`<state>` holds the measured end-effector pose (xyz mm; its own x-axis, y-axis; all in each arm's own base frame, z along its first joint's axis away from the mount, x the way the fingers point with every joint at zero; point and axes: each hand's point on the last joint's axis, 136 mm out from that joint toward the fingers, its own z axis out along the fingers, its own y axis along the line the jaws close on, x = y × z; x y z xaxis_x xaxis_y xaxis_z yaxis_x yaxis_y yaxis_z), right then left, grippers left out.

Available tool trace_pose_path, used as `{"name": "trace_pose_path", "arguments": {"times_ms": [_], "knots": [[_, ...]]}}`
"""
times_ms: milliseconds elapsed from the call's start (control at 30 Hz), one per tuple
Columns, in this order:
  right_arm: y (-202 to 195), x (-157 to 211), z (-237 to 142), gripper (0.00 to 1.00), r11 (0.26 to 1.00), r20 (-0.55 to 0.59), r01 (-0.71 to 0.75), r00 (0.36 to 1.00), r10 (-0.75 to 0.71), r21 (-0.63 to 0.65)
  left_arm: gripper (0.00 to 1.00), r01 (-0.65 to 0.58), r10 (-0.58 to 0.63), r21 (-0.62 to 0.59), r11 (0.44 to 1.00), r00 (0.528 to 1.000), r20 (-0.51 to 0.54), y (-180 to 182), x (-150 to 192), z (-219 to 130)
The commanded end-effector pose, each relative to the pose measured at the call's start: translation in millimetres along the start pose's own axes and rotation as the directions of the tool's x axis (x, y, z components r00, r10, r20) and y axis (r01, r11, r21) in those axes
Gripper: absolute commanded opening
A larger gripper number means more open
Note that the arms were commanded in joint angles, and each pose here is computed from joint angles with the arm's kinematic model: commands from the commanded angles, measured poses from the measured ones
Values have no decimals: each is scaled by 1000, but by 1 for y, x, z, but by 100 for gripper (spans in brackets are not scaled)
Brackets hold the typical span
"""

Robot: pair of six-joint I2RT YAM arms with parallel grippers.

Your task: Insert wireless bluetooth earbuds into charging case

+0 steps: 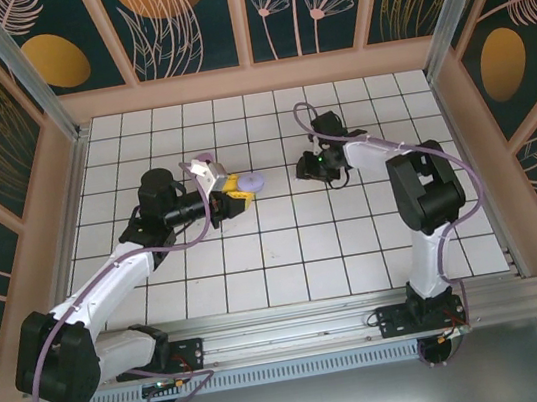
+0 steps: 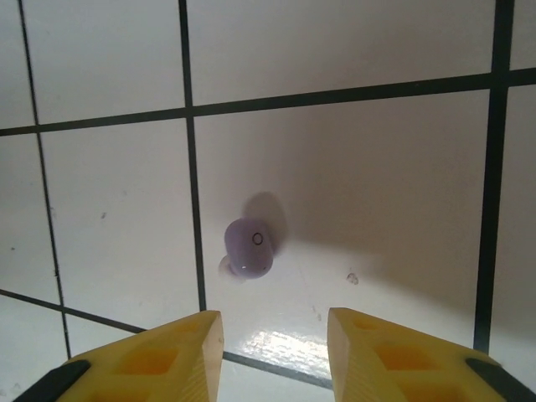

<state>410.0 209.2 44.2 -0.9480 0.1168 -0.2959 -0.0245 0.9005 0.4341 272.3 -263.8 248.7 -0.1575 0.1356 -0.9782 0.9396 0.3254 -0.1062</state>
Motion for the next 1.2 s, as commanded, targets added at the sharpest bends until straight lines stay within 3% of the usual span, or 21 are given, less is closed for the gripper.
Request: {"name": "trace_pose_path", "arguments": {"times_ms": [0,567,1167], "knots": [[7,-8,3,40,999,9,41,999,-41,3,0,-23,23,-2,1000,999,29,0,-6,-1],[9,-2,29,40,996,-44,84,996,-83,21,0,-21,21,-14,1000,1000,15,2,-1,-1],[14,-2,40,31,994,-69,107,992,-107,-5,0,-22,22,-31,999,1000,19,-1,-1,-7]]}}
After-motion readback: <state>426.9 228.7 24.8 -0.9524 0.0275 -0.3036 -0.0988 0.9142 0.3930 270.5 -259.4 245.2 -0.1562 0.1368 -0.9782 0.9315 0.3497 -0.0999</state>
